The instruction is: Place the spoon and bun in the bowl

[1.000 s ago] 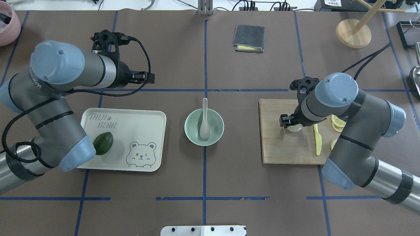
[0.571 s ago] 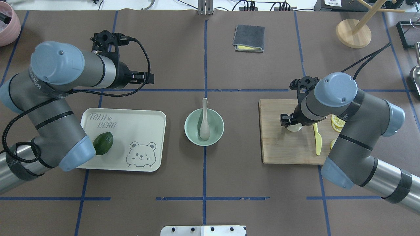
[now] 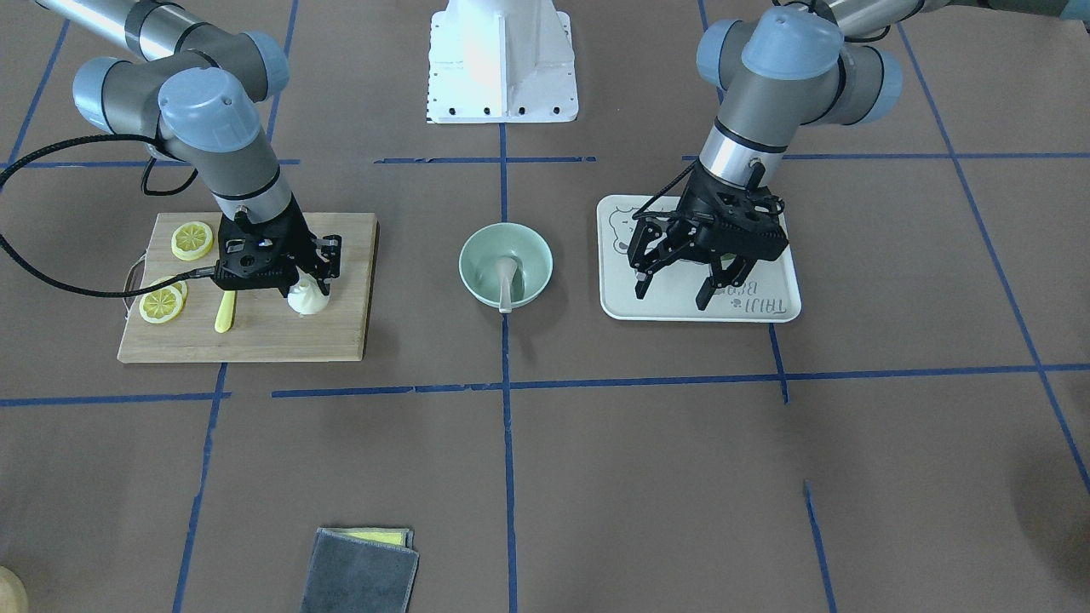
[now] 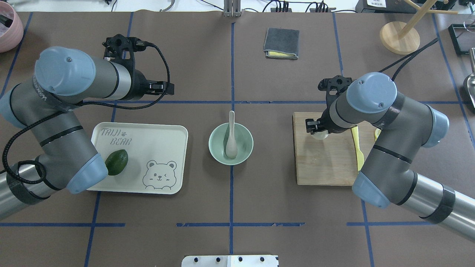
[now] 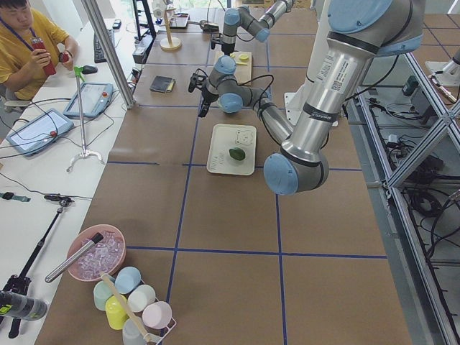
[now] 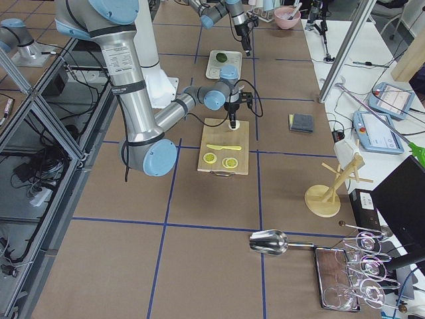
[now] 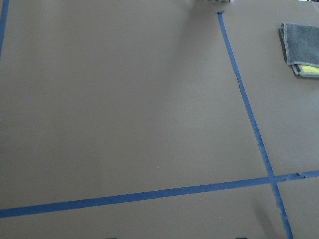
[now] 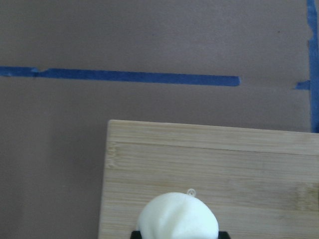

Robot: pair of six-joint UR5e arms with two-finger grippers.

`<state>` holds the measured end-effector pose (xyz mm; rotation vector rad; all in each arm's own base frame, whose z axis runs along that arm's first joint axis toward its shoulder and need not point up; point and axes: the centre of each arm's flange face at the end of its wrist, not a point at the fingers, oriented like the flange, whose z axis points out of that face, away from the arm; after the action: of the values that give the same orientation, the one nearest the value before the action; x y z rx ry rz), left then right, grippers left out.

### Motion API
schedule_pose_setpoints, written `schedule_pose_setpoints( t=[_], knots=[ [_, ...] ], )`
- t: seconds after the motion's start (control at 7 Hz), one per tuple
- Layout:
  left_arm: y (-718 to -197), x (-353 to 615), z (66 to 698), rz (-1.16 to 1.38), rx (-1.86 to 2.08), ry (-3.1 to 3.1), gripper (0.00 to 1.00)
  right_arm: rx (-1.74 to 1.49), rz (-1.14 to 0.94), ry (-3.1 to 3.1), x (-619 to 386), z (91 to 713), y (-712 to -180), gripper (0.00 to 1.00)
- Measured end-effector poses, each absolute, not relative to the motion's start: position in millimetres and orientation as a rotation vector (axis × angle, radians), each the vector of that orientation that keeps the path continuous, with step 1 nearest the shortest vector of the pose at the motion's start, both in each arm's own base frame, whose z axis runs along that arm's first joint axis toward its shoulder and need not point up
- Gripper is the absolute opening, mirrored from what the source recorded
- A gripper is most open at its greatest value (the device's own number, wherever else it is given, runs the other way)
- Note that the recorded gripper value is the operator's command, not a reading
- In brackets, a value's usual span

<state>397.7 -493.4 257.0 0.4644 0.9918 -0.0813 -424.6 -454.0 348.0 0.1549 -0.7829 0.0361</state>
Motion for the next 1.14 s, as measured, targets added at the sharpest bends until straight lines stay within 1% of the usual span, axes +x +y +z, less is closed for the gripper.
schedule_pose_setpoints(
  t=[0.14, 0.29, 0.57, 0.86, 1.0, 1.14],
  knots=[
    [-492, 394, 258, -0.079, 0.468, 0.992, 0.85, 0.154, 0.080, -0.827, -434, 318, -456, 0.57],
    [-486, 385, 262, -0.077, 0.472, 0.992, 0.99, 0.144, 0.133, -0.880, -445, 285, -456, 0.58],
    [-471, 342, 282, -0.085, 0.490, 0.974, 1.00, 0.104, 0.216, -0.981, -470, 220, -444, 0.60],
    [-474, 295, 303, -0.055, 0.523, 0.933, 1.00, 0.085, 0.268, -1.033, -504, 178, -419, 0.61],
    [-477, 282, 308, -0.045, 0.526, 0.924, 1.00, 0.100, 0.290, -1.032, -526, 165, -412, 0.73],
    [-479, 277, 309, -0.041, 0.528, 0.922, 1.00, 0.107, 0.303, -1.022, -547, 157, -411, 0.96]
  ],
)
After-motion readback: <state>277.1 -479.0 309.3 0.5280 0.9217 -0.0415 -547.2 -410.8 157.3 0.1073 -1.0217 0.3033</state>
